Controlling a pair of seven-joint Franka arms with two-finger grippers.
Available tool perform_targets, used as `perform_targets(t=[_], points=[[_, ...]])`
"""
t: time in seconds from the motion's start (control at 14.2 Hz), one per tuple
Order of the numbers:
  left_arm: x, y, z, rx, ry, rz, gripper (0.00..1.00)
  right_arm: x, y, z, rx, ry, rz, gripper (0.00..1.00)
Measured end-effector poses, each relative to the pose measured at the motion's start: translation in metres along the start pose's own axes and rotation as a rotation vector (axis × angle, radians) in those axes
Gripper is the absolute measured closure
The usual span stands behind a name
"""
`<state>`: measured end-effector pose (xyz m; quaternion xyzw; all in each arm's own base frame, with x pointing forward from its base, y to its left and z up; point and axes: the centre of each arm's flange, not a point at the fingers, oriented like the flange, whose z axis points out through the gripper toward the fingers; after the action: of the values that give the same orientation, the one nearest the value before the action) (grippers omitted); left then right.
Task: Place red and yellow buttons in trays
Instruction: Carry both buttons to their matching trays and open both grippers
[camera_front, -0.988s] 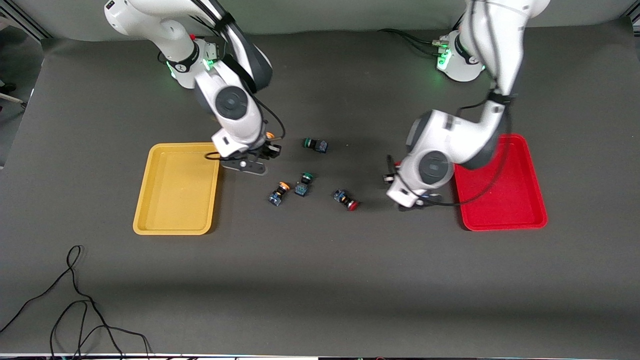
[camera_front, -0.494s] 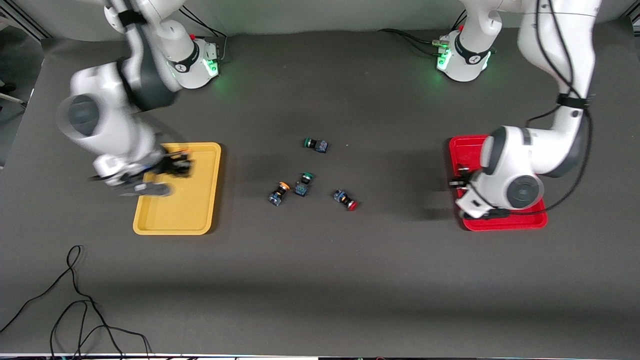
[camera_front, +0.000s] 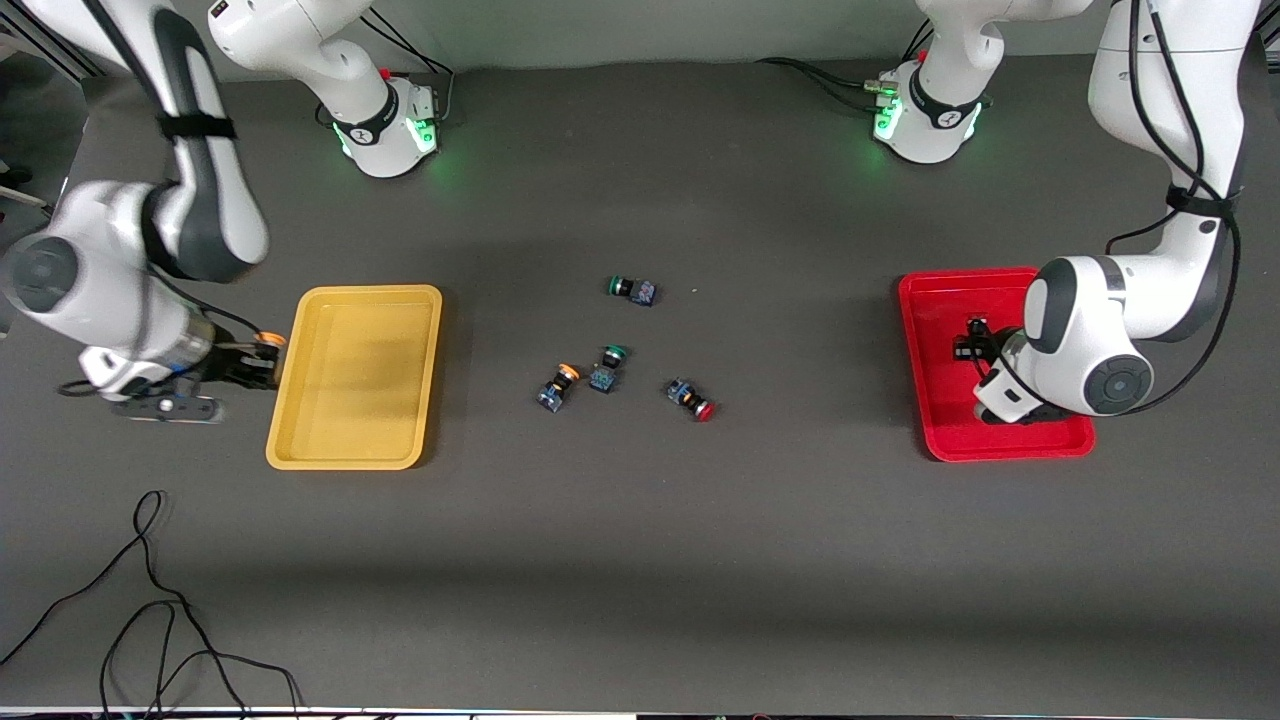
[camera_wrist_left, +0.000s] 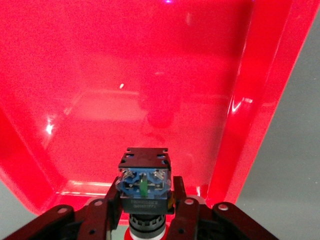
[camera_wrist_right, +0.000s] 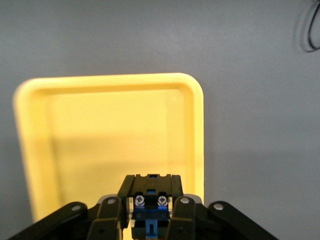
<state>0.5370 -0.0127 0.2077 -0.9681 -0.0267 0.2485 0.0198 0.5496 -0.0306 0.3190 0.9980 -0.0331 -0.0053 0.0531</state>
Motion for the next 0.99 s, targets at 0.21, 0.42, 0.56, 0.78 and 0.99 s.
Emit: perform_targets(t=[0.21,0.42,0.56,0.78,0.99], points=[[-0.002,0.007,-0.002,0.000,0.006,0.011,0.19,-0.013,-0.004,0.060,-0.022,-0.036,0.017,0.67],[-0.008,0.033,-0.031,0.004,0.046,-0.002,0.00,-0.014,-0.003,0.093,0.050,-0.052,-0.015,0.67],[-0.018,0.090,-0.063,-0.018,0.080,-0.054,0.00,-0.015,-0.002,0.108,0.059,-0.064,-0.024,0.67],[-0.039,0.212,-0.099,-0.076,0.138,-0.144,0.00,-0.004,-0.005,0.104,0.060,-0.061,-0.028,0.67],[-0.035,0.306,-0.105,-0.105,0.181,-0.272,0.00,0.023,-0.007,0.063,0.113,-0.109,-0.034,0.45]])
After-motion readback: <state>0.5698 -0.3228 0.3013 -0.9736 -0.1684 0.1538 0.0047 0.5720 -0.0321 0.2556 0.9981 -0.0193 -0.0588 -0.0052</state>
